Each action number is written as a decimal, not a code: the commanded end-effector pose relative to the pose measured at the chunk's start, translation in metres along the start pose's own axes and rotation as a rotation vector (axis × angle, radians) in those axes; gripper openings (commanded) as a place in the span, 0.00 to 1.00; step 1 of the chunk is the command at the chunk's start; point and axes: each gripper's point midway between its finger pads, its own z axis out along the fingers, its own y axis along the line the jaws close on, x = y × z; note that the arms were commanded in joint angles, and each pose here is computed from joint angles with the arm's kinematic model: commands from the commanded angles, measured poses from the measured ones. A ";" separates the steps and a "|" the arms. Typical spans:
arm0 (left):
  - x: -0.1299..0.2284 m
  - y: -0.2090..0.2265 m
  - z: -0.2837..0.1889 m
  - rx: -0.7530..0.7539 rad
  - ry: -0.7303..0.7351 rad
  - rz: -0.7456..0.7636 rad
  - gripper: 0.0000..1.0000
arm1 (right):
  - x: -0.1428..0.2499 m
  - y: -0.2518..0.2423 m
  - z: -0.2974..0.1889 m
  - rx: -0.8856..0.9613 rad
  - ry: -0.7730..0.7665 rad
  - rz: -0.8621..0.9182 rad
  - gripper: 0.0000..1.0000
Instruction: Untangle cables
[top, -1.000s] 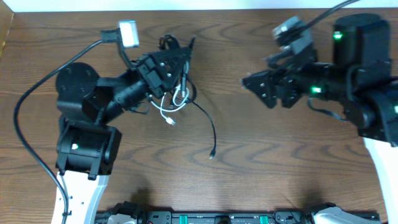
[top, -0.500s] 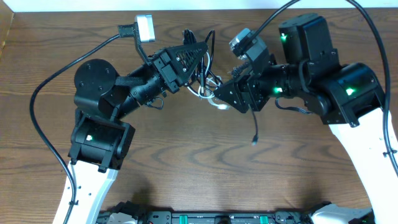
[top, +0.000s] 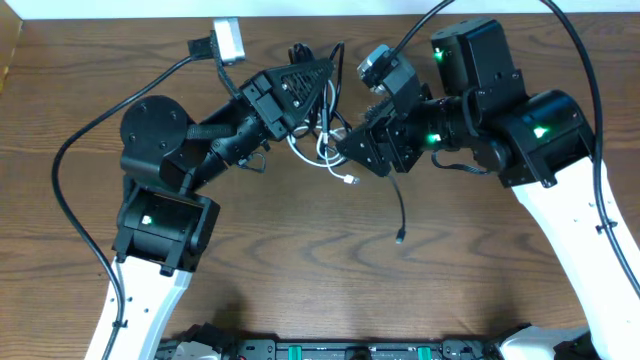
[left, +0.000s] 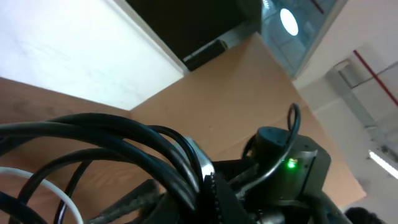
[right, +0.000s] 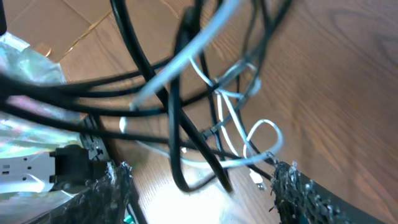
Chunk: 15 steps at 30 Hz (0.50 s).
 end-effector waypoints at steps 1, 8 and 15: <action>-0.003 -0.031 0.002 0.062 -0.025 0.022 0.09 | -0.005 0.011 0.000 -0.024 -0.010 -0.046 0.60; -0.003 -0.032 0.003 0.061 -0.031 0.021 0.09 | -0.004 0.012 0.001 -0.025 -0.006 -0.044 0.10; -0.003 -0.032 0.003 0.059 -0.032 0.055 0.10 | -0.003 0.002 0.000 0.033 -0.001 -0.042 0.02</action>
